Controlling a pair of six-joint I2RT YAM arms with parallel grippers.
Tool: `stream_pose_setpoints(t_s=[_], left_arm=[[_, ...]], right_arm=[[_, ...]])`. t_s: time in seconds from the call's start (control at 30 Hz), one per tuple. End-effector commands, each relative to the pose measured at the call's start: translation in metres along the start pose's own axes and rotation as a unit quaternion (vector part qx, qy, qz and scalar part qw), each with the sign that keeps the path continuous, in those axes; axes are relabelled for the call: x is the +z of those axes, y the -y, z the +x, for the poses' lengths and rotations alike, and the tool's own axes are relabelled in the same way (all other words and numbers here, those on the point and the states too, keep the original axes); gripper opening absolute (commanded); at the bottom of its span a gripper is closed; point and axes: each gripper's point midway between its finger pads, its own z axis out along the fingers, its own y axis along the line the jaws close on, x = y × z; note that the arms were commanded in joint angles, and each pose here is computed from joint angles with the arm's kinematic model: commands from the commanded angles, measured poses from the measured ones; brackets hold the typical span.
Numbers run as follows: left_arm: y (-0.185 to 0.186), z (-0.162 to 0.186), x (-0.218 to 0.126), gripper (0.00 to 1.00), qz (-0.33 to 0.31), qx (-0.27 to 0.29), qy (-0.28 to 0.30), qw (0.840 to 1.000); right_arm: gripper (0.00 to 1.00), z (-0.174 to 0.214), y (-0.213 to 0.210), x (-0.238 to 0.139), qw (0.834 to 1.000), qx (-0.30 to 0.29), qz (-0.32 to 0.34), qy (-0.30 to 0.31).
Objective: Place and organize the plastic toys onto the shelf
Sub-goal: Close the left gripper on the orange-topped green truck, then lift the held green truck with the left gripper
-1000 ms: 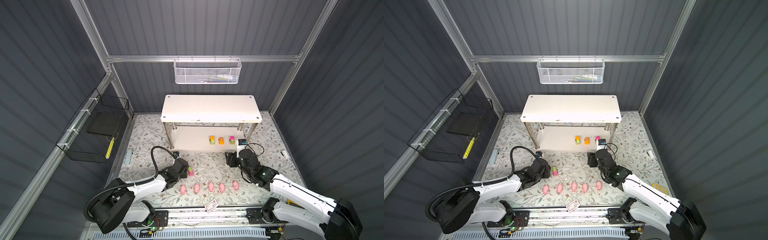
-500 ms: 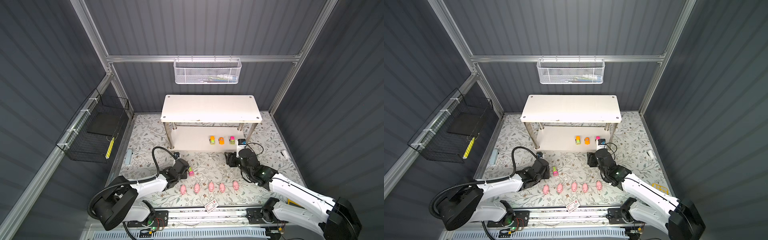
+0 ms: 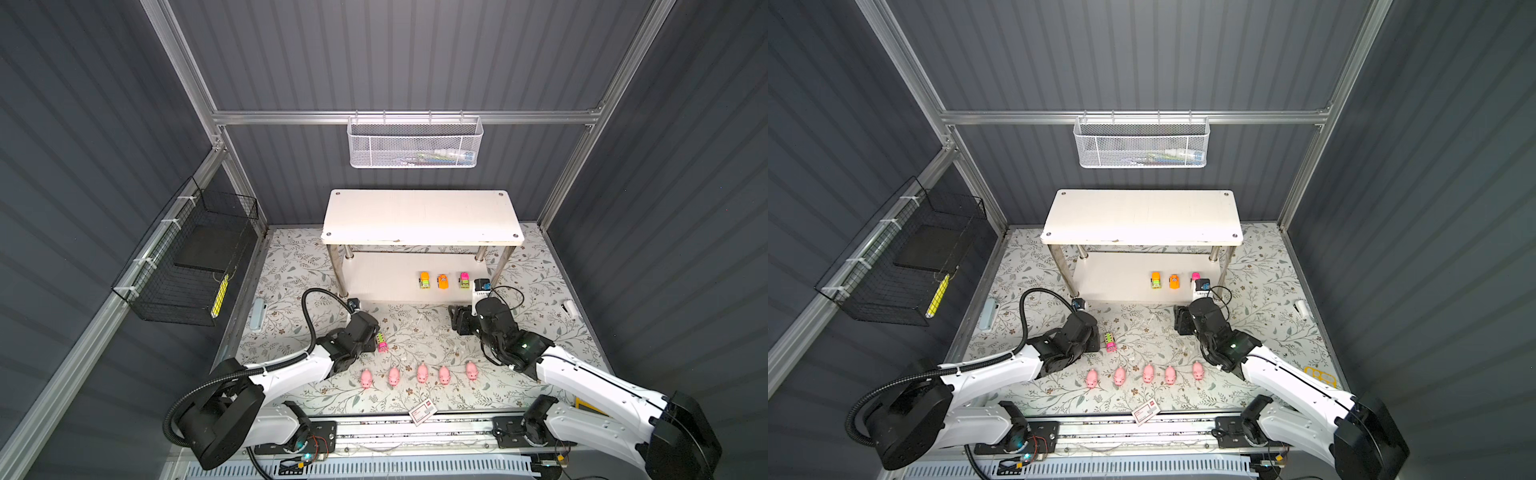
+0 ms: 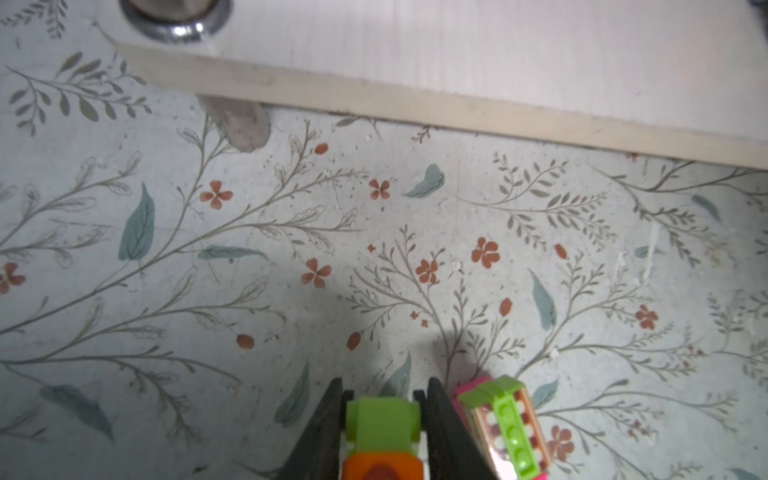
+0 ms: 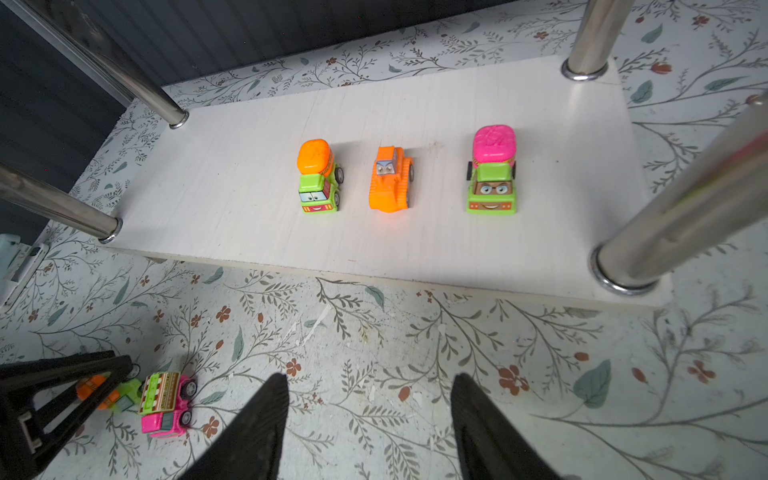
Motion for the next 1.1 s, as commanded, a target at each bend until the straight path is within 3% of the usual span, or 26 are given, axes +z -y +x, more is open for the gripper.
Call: stream_pose_setpoints(t_s=[0.0,0.4,0.8,1.07], left_arm=[[0.005,-0.017,-0.011,0.32,-0.004,0.017,0.011,1.000],[0.001,-0.005,0.001,0.33,-0.018,0.022,-0.004,1.000],[-0.014,0.007,-0.040,0.34,-0.005,0.005,-0.037,0.999],[-0.022,0.023,-0.053,0.34,-0.010,0.024,-0.081,0.996]], right_arm=[[0.64,0.003,0.004,0.001,1.000,0.007,0.004,-0.002],[0.64,0.008,0.005,0.003,1.000,0.012,0.002,-0.009],[0.64,0.011,0.002,0.006,1.000,0.014,-0.004,-0.016],[0.65,0.010,-0.002,0.012,1.000,0.009,-0.009,-0.025]])
